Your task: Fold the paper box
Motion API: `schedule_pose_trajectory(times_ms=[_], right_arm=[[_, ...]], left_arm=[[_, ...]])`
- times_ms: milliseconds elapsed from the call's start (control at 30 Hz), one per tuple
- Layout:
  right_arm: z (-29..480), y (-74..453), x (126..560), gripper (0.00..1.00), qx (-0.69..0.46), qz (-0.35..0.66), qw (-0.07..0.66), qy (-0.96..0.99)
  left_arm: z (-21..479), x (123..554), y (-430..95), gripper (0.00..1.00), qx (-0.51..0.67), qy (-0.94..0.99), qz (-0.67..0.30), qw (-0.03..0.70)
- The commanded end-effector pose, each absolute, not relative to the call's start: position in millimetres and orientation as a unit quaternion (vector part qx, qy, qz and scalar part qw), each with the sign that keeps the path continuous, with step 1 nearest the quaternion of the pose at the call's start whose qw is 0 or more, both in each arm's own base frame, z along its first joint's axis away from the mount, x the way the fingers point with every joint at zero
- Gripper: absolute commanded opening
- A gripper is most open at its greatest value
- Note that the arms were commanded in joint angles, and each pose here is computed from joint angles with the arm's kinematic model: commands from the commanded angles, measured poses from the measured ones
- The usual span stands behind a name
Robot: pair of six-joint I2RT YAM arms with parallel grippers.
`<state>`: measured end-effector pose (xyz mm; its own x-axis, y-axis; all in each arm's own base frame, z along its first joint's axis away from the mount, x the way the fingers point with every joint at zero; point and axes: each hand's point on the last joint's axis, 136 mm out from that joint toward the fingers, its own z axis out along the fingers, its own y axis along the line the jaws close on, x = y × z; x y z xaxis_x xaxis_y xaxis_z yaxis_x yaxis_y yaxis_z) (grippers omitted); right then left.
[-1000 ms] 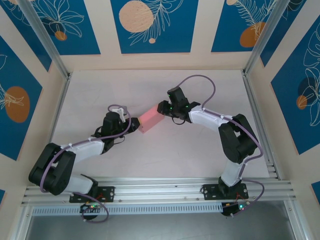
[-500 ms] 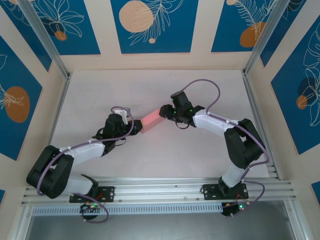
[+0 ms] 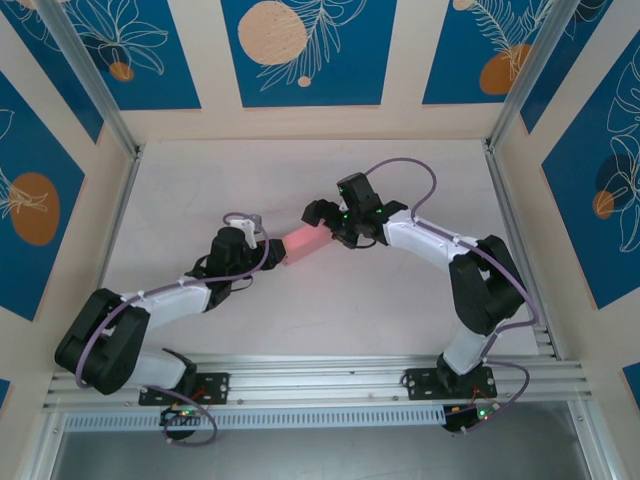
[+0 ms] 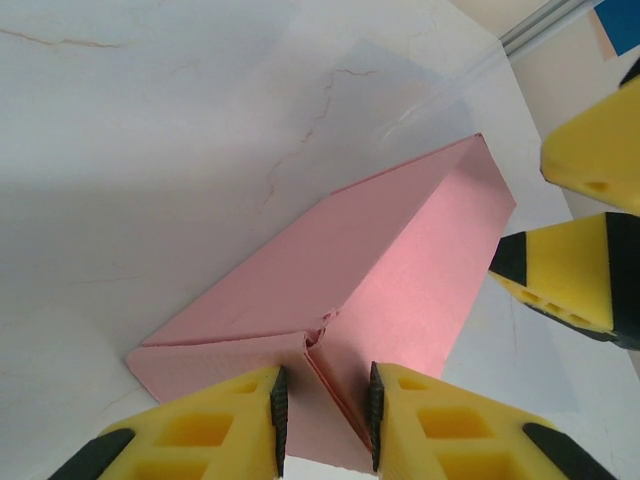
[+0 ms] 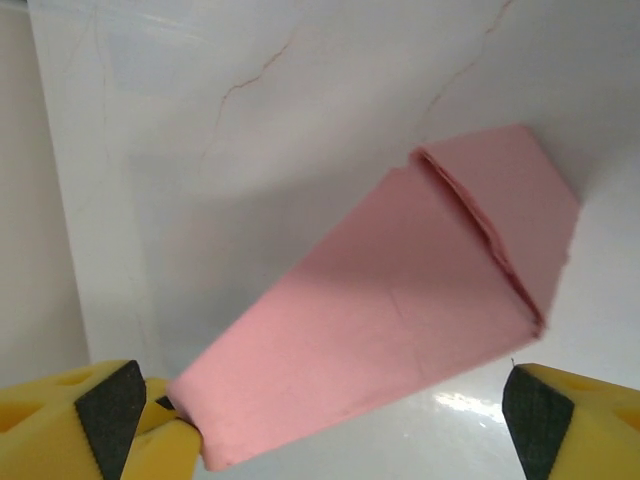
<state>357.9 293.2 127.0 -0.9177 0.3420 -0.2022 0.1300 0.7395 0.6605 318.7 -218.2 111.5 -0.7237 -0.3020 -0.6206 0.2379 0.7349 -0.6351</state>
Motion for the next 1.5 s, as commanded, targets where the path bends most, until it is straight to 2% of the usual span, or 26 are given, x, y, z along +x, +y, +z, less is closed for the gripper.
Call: schedule_pose_trajectory(times_ms=[0, 300, 400, 500, 567, 700, 800, 900, 1067, 1233, 1333, 1467], right_arm=[[109.2, 299.4, 354.8, 0.95, 0.155, 0.332, 0.113, 0.923], [85.8, 303.8, 358.7, 0.97, 0.168, 0.331, 0.094, 0.924], [82.7, 300.9, 356.6, 0.88, 0.171, 0.332, 0.095, 0.923], [81.2, 297.6, 354.0, 0.74, 0.174, 0.34, 0.1, 0.919], [78.9, 294.6, 353.1, 0.66, 0.18, 0.345, 0.102, 0.915], [72.1, 290.7, 352.2, 0.61, 0.19, 0.362, 0.102, 0.907], [64.6, 289.7, 354.2, 0.59, 0.196, 0.386, 0.11, 0.895], [54.0, 289.1, 357.4, 0.63, 0.2, 0.394, 0.11, 0.89], [37.1, 291.3, 358.2, 0.76, 0.213, 0.385, 0.093, 0.893], [30.2, 273.3, 346.2, 0.91, 0.237, 0.33, 0.09, 0.909], [31.1, 253.9, 333.8, 0.95, 0.251, 0.283, 0.092, 0.921], [41.3, 227.7, 320.0, 0.96, 0.254, 0.24, 0.114, 0.93]], left_arm=[[56.5, 288.2, -208.3, 0.27, -0.013, 0.904, -0.313, 0.292], [52.2, 284.7, -213.5, 0.27, -0.005, 0.905, -0.312, 0.289], [50.8, 283.9, -214.8, 0.27, -0.005, 0.905, -0.311, 0.289], [52.3, 284.4, -215.6, 0.28, -0.004, 0.905, -0.311, 0.291], [53.0, 284.4, -215.3, 0.34, -0.004, 0.905, -0.309, 0.291], [60.0, 285.5, -213.6, 0.52, -0.002, 0.905, -0.305, 0.297], [71.6, 288.3, -210.5, 0.61, 0.0, 0.902, -0.298, 0.311], [86.3, 290.7, -206.3, 0.68, 0.002, 0.898, -0.292, 0.328], [107.9, 297.1, -195.8, 0.78, 0.002, 0.892, -0.281, 0.356], [114.5, 299.5, -189.5, 0.85, -0.007, 0.889, -0.281, 0.362], [117.1, 300.6, -189.3, 0.88, -0.002, 0.89, -0.28, 0.361], [116.5, 304.7, -185.9, 0.88, 0.0, 0.895, -0.276, 0.349]])
